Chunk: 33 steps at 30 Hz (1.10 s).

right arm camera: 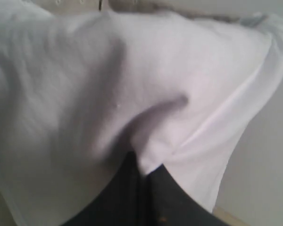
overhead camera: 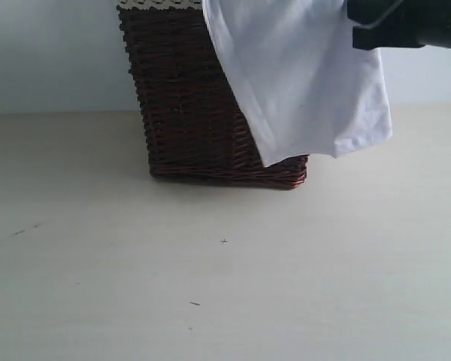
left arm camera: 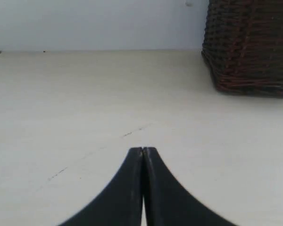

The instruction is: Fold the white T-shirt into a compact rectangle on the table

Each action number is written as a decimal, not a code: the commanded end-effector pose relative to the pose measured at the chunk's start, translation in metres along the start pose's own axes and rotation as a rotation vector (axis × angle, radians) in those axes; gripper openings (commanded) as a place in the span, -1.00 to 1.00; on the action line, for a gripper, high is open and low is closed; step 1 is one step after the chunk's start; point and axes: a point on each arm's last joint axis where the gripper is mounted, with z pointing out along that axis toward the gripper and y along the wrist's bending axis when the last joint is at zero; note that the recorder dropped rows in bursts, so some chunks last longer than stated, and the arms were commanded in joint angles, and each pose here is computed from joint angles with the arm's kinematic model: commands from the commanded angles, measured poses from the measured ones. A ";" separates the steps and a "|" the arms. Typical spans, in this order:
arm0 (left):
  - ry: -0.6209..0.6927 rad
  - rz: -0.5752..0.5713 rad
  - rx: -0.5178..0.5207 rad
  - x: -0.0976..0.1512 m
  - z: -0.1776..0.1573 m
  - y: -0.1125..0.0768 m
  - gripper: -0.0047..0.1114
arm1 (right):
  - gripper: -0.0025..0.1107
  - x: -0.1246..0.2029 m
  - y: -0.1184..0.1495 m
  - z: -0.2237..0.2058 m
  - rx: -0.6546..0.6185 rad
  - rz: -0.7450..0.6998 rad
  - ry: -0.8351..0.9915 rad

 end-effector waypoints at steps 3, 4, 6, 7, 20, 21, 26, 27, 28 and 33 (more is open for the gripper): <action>-0.009 0.002 -0.005 -0.001 0.000 0.000 -0.92 | -0.96 -0.061 0.009 -0.035 0.015 -0.098 -0.181; -0.009 0.002 -0.005 -0.001 0.000 0.000 -0.92 | -0.96 -0.071 0.010 -0.040 0.024 -0.112 -0.206; -0.009 0.002 -0.005 -0.001 0.000 0.000 -0.92 | -0.96 -0.090 0.013 -0.051 0.033 -0.142 -0.261; -0.009 0.002 -0.005 -0.001 0.000 0.000 -0.92 | -0.96 -0.101 0.014 -0.057 0.043 -0.161 -0.292; -0.009 0.002 -0.005 -0.001 0.000 0.000 -0.92 | -0.96 -0.240 0.016 -0.130 0.212 -0.178 -0.652; -0.009 0.002 -0.005 -0.001 0.000 0.000 -0.92 | -0.96 -0.252 0.018 -0.137 0.210 -0.182 -0.691; -0.009 0.002 -0.005 -0.001 0.000 0.000 -0.92 | -0.96 -0.292 0.029 -0.168 0.182 -0.166 -0.840; -0.009 0.002 -0.005 -0.001 0.000 0.000 -0.92 | -0.96 -0.299 0.033 -0.176 0.165 -0.168 -0.868; -0.009 0.002 -0.005 -0.001 0.000 0.000 -0.92 | -0.96 -0.306 0.038 -0.183 0.142 -0.179 -0.896; -0.009 0.002 -0.005 -0.001 0.000 0.000 -0.92 | -0.96 -0.332 0.067 -0.218 -0.019 -0.226 -0.932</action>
